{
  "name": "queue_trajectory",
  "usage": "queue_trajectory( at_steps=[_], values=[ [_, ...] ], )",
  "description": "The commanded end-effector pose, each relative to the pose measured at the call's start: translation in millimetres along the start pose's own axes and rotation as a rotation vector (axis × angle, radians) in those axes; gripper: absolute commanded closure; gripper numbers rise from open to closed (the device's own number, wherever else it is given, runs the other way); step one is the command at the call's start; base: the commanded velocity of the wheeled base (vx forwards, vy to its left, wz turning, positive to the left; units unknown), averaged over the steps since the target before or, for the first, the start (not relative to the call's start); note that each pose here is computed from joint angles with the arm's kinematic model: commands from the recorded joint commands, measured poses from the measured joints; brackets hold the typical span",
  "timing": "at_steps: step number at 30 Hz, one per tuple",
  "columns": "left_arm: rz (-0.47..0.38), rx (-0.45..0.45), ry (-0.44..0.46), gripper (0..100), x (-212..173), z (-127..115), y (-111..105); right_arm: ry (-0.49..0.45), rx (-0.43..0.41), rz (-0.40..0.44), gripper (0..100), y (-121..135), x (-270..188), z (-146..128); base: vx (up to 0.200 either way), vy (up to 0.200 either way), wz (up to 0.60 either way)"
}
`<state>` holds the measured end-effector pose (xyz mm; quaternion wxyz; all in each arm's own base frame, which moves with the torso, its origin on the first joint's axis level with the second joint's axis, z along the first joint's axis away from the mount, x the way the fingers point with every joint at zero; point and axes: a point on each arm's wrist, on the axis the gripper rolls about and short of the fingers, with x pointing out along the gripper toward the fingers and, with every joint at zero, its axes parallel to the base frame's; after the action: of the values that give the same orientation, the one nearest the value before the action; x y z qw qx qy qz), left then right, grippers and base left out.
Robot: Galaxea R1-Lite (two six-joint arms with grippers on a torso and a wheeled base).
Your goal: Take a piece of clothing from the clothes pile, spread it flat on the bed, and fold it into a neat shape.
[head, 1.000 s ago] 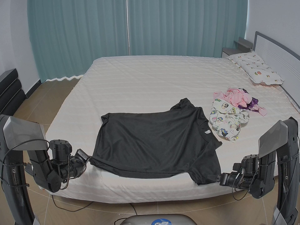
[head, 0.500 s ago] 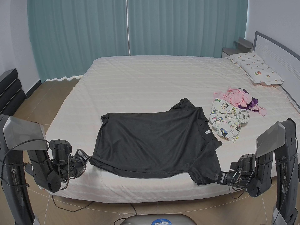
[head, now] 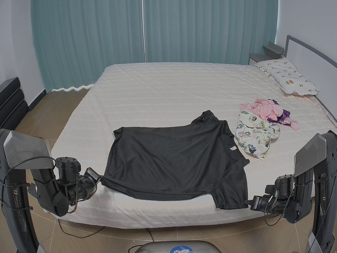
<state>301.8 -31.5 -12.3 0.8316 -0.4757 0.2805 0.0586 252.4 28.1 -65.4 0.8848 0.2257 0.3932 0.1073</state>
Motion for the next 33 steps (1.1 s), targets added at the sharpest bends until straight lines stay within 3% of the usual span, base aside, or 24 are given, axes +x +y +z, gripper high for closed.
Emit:
queue_trajectory(
  at_steps=[1, 12, 21, 28, 33],
  values=[
    [0.012, 0.013, 0.015, 100, -5, -5, 1, 0.047, 0.04, -0.022, 100, 1, -35, -13, 0.0, 0.0, 0.0],
    [0.058, 0.168, 0.056, 100, -25, -23, 4, 0.028, 0.152, -0.048, 100, 3, -53, -9, 0.0, 0.0, 0.0],
    [0.201, 0.376, 0.033, 100, -32, -40, 11, 0.134, 0.09, -0.086, 100, 9, -72, -13, 0.0, 0.0, 0.0],
    [0.257, 0.43, 0.054, 100, -38, -39, 12, 0.233, 0.047, -0.084, 100, 19, -77, -23, 0.0, 0.0, 0.0],
    [0.243, 0.425, 0.013, 100, -46, -30, 3, 0.291, 0.007, -0.086, 100, 28, -76, -32, 0.0, 0.0, 0.0]
  ],
)
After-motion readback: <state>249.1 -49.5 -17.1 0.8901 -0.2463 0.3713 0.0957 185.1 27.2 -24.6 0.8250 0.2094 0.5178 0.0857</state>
